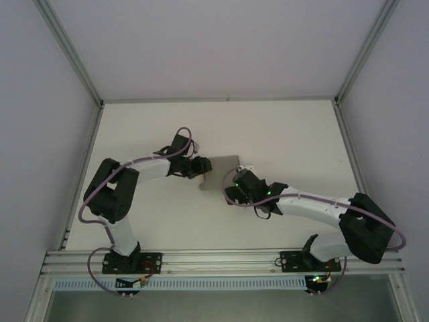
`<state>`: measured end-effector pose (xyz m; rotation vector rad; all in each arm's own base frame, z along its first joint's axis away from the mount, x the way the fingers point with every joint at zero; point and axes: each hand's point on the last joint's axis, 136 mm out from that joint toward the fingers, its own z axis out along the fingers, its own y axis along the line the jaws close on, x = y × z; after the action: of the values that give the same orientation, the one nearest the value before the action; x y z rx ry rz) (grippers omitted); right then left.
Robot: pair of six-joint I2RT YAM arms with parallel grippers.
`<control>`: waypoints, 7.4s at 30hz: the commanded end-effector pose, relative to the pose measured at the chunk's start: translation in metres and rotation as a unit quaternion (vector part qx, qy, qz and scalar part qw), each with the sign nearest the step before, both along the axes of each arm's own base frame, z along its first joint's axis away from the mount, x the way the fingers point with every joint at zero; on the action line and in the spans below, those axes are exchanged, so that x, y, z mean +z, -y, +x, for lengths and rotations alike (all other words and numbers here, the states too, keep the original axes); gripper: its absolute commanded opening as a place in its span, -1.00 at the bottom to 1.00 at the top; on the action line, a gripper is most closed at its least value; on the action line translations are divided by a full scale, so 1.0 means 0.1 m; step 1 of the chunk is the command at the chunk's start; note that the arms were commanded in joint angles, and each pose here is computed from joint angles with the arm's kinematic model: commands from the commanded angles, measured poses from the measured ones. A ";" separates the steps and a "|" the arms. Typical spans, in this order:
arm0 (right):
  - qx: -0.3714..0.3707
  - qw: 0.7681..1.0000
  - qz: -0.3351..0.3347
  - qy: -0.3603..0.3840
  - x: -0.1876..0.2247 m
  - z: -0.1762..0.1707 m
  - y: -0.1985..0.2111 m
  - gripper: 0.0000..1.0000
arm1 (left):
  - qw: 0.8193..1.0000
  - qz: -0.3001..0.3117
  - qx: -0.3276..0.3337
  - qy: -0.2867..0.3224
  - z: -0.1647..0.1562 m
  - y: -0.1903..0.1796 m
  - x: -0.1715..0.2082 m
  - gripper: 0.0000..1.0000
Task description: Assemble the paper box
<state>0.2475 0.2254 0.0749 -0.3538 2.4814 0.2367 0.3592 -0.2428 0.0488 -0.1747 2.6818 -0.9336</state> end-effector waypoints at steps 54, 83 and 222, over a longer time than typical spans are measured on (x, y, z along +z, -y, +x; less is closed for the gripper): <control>0.044 0.864 0.429 -0.260 0.26 1.09 -0.40 -0.17 | 0.976 -0.166 -0.074 0.118 0.26 0.06 0.61 0.46; -0.129 0.716 0.491 -0.480 0.90 0.76 -0.04 -0.16 | 0.718 0.363 -0.358 0.474 -0.41 0.56 1.09 1.00; 0.087 0.988 0.101 0.073 0.19 0.52 0.06 -1.00 | 0.763 0.271 -0.553 0.198 -0.76 0.40 0.32 -0.37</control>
<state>0.3181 0.2196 0.1271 -0.4028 2.2281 0.5105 0.2831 -0.2810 0.0924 1.6207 2.3471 -0.2596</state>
